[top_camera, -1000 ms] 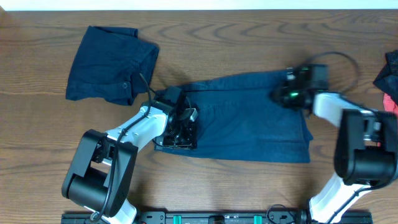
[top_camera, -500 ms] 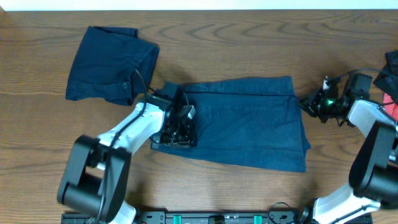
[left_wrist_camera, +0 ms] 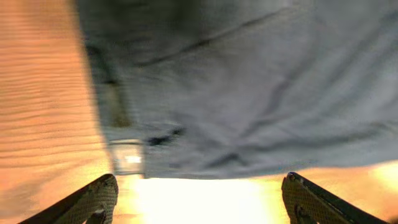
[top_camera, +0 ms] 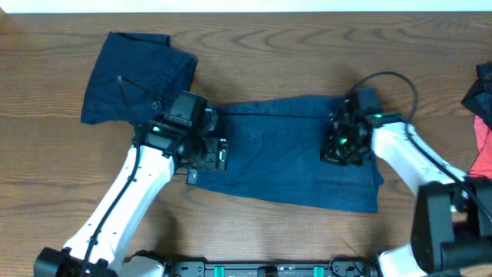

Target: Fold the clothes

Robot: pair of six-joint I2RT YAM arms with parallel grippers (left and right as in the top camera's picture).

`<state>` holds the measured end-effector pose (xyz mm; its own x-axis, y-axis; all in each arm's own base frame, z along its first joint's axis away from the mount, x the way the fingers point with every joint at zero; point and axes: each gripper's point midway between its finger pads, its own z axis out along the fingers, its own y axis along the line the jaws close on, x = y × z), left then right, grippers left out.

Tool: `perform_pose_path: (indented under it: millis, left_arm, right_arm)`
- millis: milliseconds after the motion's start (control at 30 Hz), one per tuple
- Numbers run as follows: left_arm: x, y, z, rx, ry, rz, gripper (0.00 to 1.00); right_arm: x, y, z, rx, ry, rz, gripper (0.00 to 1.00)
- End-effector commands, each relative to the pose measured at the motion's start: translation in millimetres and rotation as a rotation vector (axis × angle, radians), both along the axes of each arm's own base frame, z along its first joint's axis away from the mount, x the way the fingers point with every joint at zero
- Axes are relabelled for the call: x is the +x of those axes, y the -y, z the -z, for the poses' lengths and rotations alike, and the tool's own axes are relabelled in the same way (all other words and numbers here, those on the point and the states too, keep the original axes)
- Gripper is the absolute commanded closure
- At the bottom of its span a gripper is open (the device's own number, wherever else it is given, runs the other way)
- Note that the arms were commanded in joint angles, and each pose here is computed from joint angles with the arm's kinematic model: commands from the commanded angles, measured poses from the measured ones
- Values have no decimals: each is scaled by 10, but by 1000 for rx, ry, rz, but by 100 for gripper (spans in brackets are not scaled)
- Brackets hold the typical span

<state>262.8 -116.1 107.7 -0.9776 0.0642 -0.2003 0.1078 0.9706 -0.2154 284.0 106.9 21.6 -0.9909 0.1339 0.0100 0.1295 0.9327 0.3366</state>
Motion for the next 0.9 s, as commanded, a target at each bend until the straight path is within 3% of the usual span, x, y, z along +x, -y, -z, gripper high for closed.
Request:
perform_pose_path:
  millis: [0,167,333,400,500,700,800,867]
  left_arm:
    - [8,-304,231,39,-76,-96,13]
    - [59,-531,522,-33,-182,-214,10]
    - [29,-595,873,-60,-271,-213,8]
    - [44,-533,1009,-93,-296,-196,6]
    - [101,-284,1114,-244,-316,-142,6]
    - [116,-137,1329,-337,-367,-140,7]
    - [149,-41,1368,-391,-368,-130,14]
    - [147,-21,1385,-393,-369,-124,25]
  right_arm:
    - [-79,220,315,-168,-72,21,99]
    - [-161,386,591,-200,-171,78,99]
    - [-164,456,684,-201,-195,101,99]
    - [-153,454,684,-200,-190,101,99]
    - [-152,454,684,-200,-189,101,99]
    - [-154,451,684,-199,-190,100,99]
    - [-143,449,685,-198,-185,101,99]
    - [-135,433,683,-189,-183,101,99]
